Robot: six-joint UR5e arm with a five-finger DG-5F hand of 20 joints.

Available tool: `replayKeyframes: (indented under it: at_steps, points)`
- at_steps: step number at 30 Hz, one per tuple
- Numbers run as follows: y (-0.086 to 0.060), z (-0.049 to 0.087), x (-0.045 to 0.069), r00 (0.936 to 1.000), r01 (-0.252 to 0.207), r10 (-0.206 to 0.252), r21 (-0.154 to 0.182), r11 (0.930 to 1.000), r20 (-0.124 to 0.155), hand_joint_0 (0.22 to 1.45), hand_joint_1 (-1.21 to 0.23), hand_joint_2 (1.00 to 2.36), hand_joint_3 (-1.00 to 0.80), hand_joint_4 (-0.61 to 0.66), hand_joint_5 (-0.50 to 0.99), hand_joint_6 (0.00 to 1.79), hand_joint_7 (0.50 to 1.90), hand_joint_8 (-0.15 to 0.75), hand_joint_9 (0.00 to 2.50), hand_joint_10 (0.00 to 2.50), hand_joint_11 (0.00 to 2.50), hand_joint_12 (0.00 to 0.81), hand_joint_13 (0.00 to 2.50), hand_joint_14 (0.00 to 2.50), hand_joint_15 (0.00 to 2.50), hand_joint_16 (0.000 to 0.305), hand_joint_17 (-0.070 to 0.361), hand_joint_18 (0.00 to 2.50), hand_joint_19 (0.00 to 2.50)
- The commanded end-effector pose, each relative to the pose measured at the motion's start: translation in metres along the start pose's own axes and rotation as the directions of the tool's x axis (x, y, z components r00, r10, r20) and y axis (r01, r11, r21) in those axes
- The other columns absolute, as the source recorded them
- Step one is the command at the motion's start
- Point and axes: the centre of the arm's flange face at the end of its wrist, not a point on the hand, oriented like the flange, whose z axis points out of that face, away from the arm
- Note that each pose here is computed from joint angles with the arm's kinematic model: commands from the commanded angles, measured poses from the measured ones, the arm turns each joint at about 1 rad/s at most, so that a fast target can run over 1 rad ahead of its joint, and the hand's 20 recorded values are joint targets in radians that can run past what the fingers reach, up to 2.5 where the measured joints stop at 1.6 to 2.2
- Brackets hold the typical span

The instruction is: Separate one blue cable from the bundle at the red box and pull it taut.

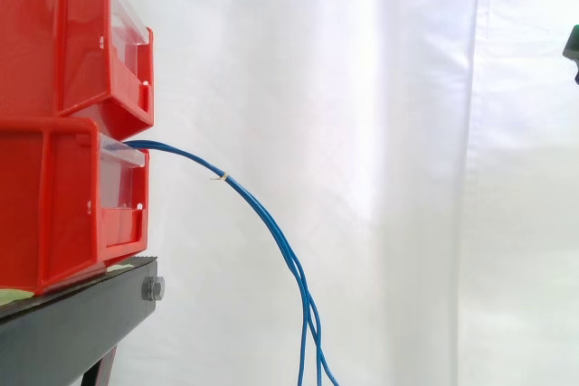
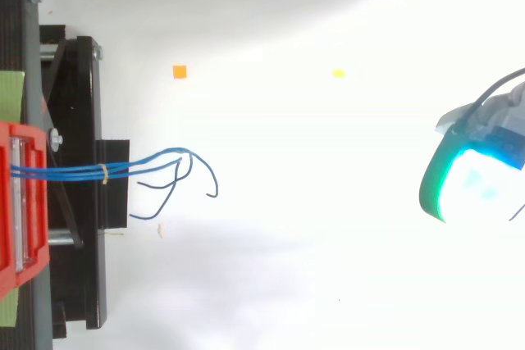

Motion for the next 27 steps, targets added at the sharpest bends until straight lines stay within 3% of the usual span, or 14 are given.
replayKeyframes:
  at_steps: [1,8,14,15,18,22,26,27]
  points:
    - [0.001,0.0,0.001,1.0,0.0,0.0,-0.001,1.0,-0.001,0.59,-0.55,1.0,-0.45,0.26,-0.21,0.5,0.72,0.299,0.54,0.01,0.38,0.348,0.31,0.01,0.18,0.058,0.131,0.35,0.49]
    - [0.0,0.002,0.001,0.9999,0.016,-0.016,-0.008,0.9998,-0.002,0.58,-0.55,1.0,-0.45,0.26,-0.2,0.5,0.72,0.299,0.54,0.01,0.38,0.348,0.31,0.01,0.17,0.058,0.131,0.35,0.49]
    - [-0.02,0.034,0.009,1.0,0.003,-0.003,-0.06,0.9982,0.0,0.58,-0.55,1.0,-0.46,0.25,-0.21,0.5,0.72,0.296,0.52,0.01,0.39,0.35,0.3,0.01,0.18,0.058,0.131,0.35,0.49]
    - [-0.03,0.043,0.009,1.0,0.001,-0.001,-0.059,0.9982,0.009,0.58,-0.55,1.0,-0.45,0.25,-0.21,0.5,0.72,0.295,0.52,0.01,0.38,0.349,0.3,0.01,0.17,0.058,0.131,0.35,0.49]
    - [-0.04,0.056,0.007,0.9992,0.0,0.003,-0.08,0.9968,0.041,0.58,-0.55,1.0,-0.45,0.25,-0.21,0.5,0.72,0.297,0.52,0.01,0.39,0.349,0.3,0.01,0.17,0.058,0.131,0.35,0.49]
    - [-0.042,0.06,0.005,0.9976,-0.001,0.007,-0.094,0.9956,0.069,0.58,-0.55,1.0,-0.45,0.25,-0.21,0.5,0.72,0.299,0.53,0.01,0.38,0.35,0.3,0.01,0.17,0.058,0.131,0.35,0.49]
    - [-0.037,0.064,-0.004,0.986,0.02,0.004,-0.14,0.9899,0.167,0.58,-0.55,1.0,-0.45,0.25,-0.21,0.5,0.72,0.3,0.53,0.01,0.39,0.35,0.31,0.01,0.17,0.058,0.131,0.35,0.49]
    - [-0.036,0.065,-0.004,0.9851,0.024,0.001,-0.142,0.9895,0.172,0.58,-0.55,1.0,-0.45,0.25,-0.21,0.5,0.72,0.299,0.53,0.01,0.39,0.35,0.31,0.01,0.17,0.058,0.131,0.35,0.49]
